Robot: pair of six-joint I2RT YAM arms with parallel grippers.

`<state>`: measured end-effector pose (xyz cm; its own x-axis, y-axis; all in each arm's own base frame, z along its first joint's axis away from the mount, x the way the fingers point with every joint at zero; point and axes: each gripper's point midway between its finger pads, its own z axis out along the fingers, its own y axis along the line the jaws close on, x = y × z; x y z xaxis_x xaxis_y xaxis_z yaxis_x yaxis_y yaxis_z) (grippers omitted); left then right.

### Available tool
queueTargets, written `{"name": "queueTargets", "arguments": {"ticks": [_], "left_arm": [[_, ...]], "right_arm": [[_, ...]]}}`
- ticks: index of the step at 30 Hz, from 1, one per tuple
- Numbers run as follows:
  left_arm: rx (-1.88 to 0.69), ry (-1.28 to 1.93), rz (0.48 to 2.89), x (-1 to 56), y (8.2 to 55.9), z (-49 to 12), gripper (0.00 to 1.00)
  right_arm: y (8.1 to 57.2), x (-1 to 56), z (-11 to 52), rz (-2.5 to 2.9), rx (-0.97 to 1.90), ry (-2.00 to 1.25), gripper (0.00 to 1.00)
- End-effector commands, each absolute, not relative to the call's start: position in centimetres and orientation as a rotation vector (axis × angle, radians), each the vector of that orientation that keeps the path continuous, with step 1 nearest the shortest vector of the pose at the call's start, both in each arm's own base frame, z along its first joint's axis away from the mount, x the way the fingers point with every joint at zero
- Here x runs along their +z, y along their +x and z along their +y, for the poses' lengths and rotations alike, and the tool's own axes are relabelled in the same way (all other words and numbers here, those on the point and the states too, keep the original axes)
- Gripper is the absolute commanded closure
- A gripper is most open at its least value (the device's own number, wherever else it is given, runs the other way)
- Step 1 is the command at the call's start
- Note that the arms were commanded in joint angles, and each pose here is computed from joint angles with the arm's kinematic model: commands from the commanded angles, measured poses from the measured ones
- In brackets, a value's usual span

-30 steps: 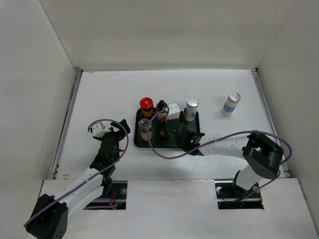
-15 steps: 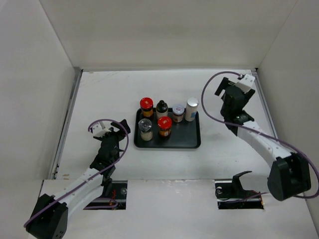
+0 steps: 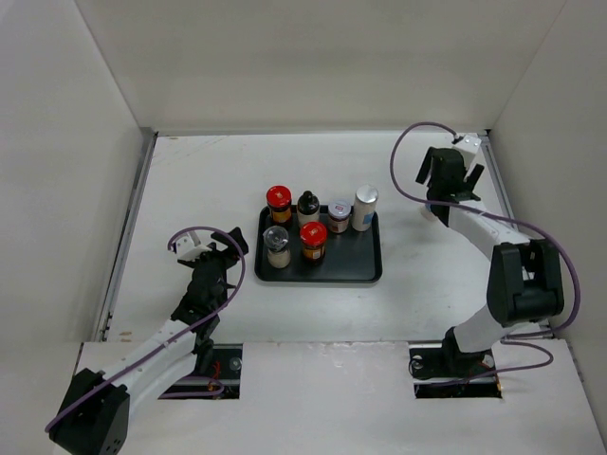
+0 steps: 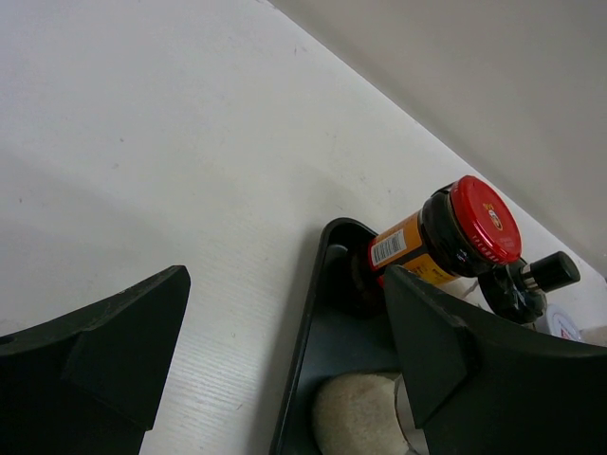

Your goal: Organize the condiment bottles

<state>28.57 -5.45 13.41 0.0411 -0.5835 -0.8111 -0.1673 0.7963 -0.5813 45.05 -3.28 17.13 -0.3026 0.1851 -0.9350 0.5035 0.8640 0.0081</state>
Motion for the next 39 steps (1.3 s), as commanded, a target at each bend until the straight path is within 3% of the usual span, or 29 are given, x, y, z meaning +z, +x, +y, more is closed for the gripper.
{"name": "queueTargets", "arguments": {"ticks": [1, 5, 8, 11, 15, 18, 27, 34, 39], "left_arm": [[-0.399, -0.639, 1.473, 14.9, 28.9, -5.8, 0.17], [-0.405, -0.632, 1.483, 14.8, 29.1, -6.1, 0.17], [-0.402, -0.637, 1.478, 14.9, 29.1, -6.0, 0.17], [-0.408, -0.634, 1.475, 15.0, 29.0, -6.1, 0.17], [-0.394, -0.643, 1.475, 14.9, 29.1, -5.8, 0.15], [-0.399, -0.643, 1.469, 15.0, 29.1, -5.9, 0.0], [-0.361, -0.671, 1.464, 14.8, 29.2, -5.2, 0.0], [-0.381, -0.665, 1.457, 15.8, 29.4, -5.6, 0.0], [-0.357, -0.667, 1.481, 16.2, 29.3, -5.7, 0.0]], "right_arm": [[45.9, 17.1, -3.4, 1.878, -0.301, 0.544, 0.02], [46.1, 16.0, -3.1, 1.903, -0.281, 0.552, 0.13], [45.5, 16.5, -3.2, 1.88, -0.273, 0.574, 0.36], [44.2, 18.6, -3.5, 1.813, -0.271, 0.607, 0.44], [41.0, 20.8, -0.4, 1.746, -0.239, 0.553, 0.45], [38.7, 21.7, 2.3, 1.733, -0.2, 0.484, 0.45], [33.1, 22.8, 14.1, 1.754, 0.085, 0.231, 0.44], [32.5, 19.8, 22.4, 1.806, 0.268, 0.058, 0.41], [32.3, 18.0, 24.6, 1.846, 0.296, 0.003, 0.39]]}}
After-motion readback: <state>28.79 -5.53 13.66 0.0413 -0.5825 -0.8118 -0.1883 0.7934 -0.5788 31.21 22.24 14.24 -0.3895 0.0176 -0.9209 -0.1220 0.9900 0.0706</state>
